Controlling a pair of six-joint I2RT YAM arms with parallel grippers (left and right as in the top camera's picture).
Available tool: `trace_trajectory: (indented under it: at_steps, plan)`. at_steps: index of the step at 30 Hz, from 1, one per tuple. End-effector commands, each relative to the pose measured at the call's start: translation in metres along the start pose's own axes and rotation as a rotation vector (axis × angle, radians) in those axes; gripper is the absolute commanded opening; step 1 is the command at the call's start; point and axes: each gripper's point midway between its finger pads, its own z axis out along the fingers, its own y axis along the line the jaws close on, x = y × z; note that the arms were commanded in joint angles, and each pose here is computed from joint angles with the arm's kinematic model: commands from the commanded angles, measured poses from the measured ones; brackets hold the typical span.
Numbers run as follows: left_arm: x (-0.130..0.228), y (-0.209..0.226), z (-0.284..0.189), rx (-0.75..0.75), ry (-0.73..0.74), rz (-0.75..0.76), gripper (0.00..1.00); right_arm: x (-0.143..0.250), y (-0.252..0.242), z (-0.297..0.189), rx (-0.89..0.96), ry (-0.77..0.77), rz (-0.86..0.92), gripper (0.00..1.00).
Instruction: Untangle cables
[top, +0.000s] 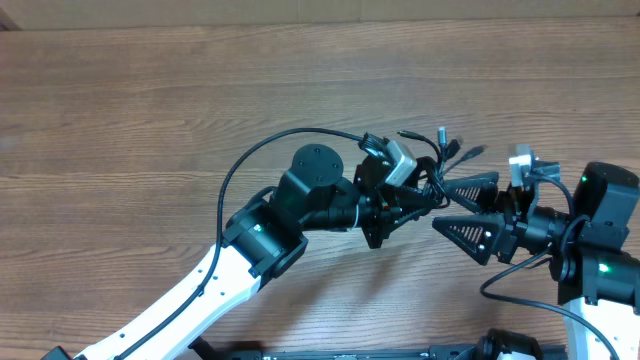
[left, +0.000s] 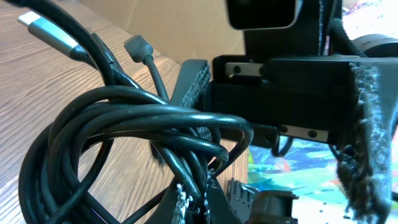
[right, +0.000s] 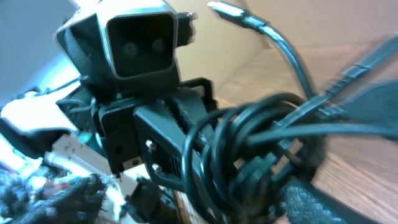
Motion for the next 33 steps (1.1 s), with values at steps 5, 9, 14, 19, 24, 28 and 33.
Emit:
trace_trajectory:
  at_steps: [5, 9, 14, 19, 24, 28, 33]
  plan:
    - [-0.008, -0.011, -0.001, 0.023, -0.021, 0.000, 0.04, -0.003, 0.016, 0.008, -0.069, 0.023, -0.089, 0.50]
    - [-0.007, -0.010, -0.001, 0.022, -0.017, -0.002, 0.04, -0.003, 0.016, 0.008, -0.069, 0.022, -0.094, 0.45]
    - [0.001, -0.007, -0.001, 0.009, 0.011, -0.022, 0.05, -0.003, 0.016, 0.008, -0.069, 0.022, -0.094, 0.45]
    - [0.007, -0.005, -0.001, 0.000, 0.035, -0.026, 0.04, -0.004, 0.016, 0.008, -0.068, 0.022, -0.098, 0.44]
    - [0.006, -0.003, -0.001, -0.008, 0.029, -0.024, 0.04, -0.003, 0.010, 0.008, -0.035, 0.024, -0.094, 0.10]
    - [0.006, -0.001, -0.002, -0.014, 0.029, -0.027, 0.04, -0.003, 0.010, 0.008, -0.035, 0.025, -0.094, 0.04]
    - [0.007, 0.001, -0.003, -0.020, 0.035, -0.036, 0.04, -0.003, 0.010, 0.008, -0.035, 0.025, -0.094, 0.04]
